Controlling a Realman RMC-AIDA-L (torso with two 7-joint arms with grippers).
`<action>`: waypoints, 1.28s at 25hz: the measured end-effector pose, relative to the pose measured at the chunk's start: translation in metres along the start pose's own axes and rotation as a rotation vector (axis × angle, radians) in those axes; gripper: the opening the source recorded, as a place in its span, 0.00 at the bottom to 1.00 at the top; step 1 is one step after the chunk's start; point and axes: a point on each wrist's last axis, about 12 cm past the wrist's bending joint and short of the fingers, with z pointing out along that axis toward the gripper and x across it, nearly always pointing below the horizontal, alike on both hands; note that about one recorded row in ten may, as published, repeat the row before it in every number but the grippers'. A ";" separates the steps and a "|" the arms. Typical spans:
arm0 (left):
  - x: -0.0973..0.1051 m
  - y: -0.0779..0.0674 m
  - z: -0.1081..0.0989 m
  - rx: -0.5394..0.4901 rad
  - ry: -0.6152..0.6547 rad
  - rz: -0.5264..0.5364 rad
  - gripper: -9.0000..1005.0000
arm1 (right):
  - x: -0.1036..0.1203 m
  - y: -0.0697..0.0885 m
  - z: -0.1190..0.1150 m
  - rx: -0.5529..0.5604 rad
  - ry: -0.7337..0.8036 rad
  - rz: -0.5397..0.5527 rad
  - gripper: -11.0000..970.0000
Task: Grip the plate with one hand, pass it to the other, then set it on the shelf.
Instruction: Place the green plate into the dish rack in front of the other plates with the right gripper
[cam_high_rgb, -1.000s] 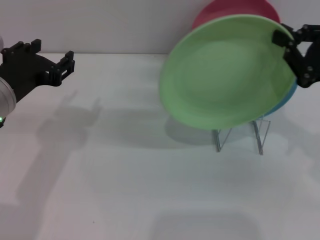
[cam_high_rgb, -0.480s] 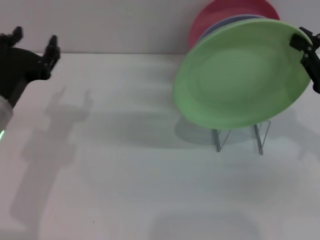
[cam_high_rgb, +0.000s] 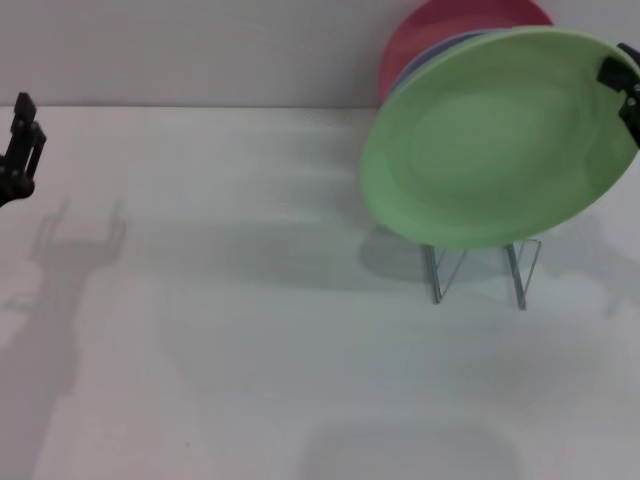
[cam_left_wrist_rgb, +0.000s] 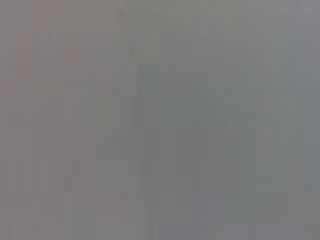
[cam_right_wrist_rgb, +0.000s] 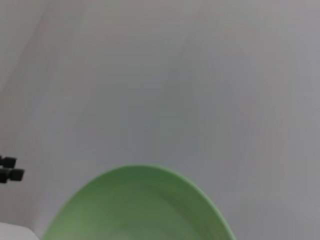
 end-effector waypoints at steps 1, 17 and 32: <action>0.002 0.001 -0.002 0.000 -0.002 0.001 0.67 | -0.001 -0.001 -0.001 0.002 -0.004 -0.004 0.06; 0.012 0.001 -0.009 0.031 0.010 0.028 0.67 | 0.000 -0.011 -0.021 0.062 -0.008 -0.139 0.06; 0.013 -0.005 -0.008 0.061 0.006 0.026 0.67 | 0.012 -0.011 -0.028 0.085 0.017 -0.148 0.06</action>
